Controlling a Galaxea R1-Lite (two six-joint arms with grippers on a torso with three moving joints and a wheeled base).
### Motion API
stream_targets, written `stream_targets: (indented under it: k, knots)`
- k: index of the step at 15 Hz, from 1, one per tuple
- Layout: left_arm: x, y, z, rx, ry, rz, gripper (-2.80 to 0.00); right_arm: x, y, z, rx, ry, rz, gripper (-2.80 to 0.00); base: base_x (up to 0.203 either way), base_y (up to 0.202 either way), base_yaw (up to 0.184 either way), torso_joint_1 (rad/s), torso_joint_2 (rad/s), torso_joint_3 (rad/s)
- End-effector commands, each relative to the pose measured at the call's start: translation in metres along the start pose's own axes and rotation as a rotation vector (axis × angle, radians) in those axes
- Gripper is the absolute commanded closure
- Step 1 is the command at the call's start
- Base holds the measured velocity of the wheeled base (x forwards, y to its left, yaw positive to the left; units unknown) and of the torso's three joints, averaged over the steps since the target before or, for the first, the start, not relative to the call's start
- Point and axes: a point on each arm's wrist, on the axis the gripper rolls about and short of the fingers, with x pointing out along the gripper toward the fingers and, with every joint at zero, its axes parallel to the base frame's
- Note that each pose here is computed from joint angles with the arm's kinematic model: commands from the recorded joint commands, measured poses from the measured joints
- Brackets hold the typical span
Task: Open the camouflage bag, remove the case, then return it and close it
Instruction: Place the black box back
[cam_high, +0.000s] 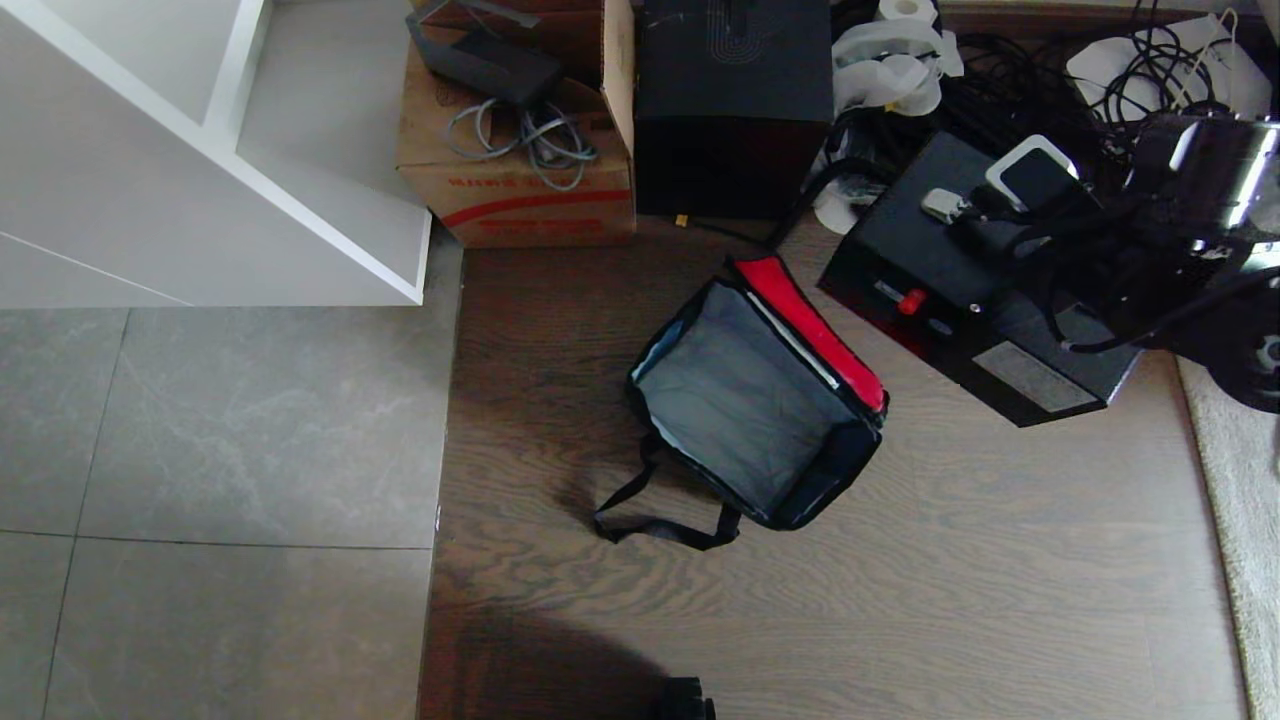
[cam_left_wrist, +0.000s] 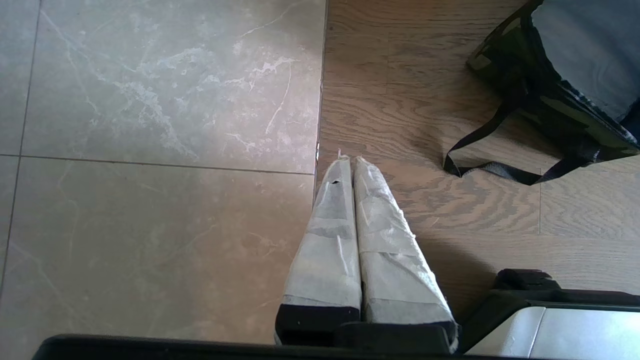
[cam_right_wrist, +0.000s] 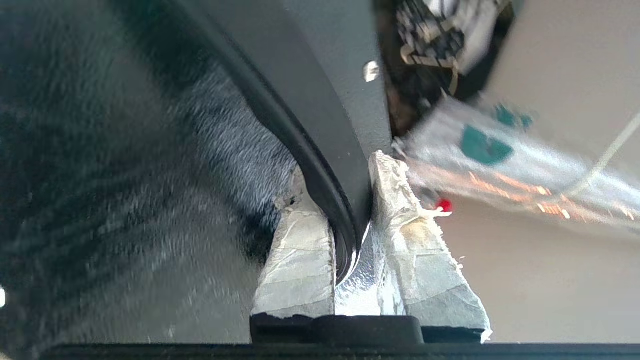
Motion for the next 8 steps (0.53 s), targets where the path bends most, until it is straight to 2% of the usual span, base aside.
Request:
stream_targets:
  k: [1, 8]
  knots:
    - [0.0001, 0.0000, 0.0000, 0.000, 0.001, 0.000, 0.00, -0.0041, 0.0025, 0.0038, -0.001, -0.013, 0.006, 0.00, 0.000, 0.000, 0.000, 0.000, 0.00, 0.000]
    - [0.0000, 0.0000, 0.0000, 0.000, 0.000, 0.000, 0.00, 0.0006, 0.0110, 0.0005, -0.014, 0.004, 0.020, 0.00, 0.000, 0.000, 0.000, 0.000, 0.00, 0.000]
